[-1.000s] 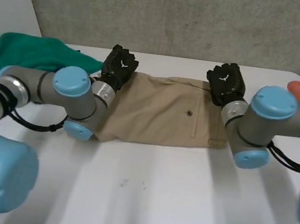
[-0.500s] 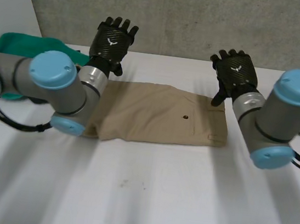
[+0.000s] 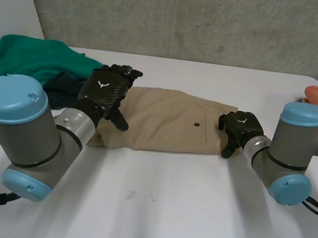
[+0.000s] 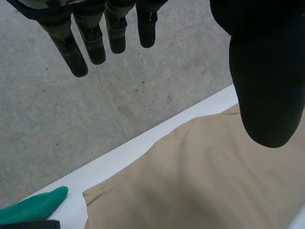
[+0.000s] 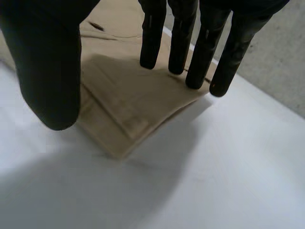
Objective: Fold the laundry.
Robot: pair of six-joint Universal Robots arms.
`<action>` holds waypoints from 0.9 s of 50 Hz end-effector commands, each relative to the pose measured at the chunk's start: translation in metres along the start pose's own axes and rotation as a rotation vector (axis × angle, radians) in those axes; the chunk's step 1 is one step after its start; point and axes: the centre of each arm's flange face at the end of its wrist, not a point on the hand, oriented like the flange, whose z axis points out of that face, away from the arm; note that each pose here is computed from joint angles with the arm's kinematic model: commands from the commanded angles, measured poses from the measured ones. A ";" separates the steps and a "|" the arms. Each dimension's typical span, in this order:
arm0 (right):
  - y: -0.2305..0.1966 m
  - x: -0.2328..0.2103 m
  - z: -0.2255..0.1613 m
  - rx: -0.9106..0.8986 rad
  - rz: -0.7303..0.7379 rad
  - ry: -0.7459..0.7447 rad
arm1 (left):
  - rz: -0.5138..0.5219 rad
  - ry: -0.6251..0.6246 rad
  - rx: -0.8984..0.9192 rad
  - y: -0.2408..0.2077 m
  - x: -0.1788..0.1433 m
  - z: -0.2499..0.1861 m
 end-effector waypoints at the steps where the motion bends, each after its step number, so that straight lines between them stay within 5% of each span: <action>1: 0.004 0.002 0.014 0.034 -0.051 0.022 | 0.001 -0.007 0.004 -0.002 -0.003 -0.003; 11: -0.013 0.054 -0.019 0.014 -0.071 0.140 | 0.003 -0.014 0.037 -0.017 -0.005 -0.011; 22: -0.012 0.110 -0.044 -0.043 -0.549 0.258 | 0.007 -0.020 0.029 -0.017 -0.011 -0.014; 29: -0.069 0.029 -0.035 0.323 -0.723 0.071 | -0.029 0.178 -0.015 -0.013 0.008 -0.019; 34: -0.079 -0.051 -0.036 0.565 -0.824 -0.133 | -0.074 0.211 -0.045 -0.019 0.006 -0.023; 39: -0.057 -0.115 -0.042 0.636 -0.854 -0.333 | -0.076 0.148 -0.026 -0.029 -0.017 -0.022; 45: -0.046 -0.132 -0.042 0.572 -0.786 -0.359 | -0.070 0.094 -0.012 -0.031 -0.036 -0.016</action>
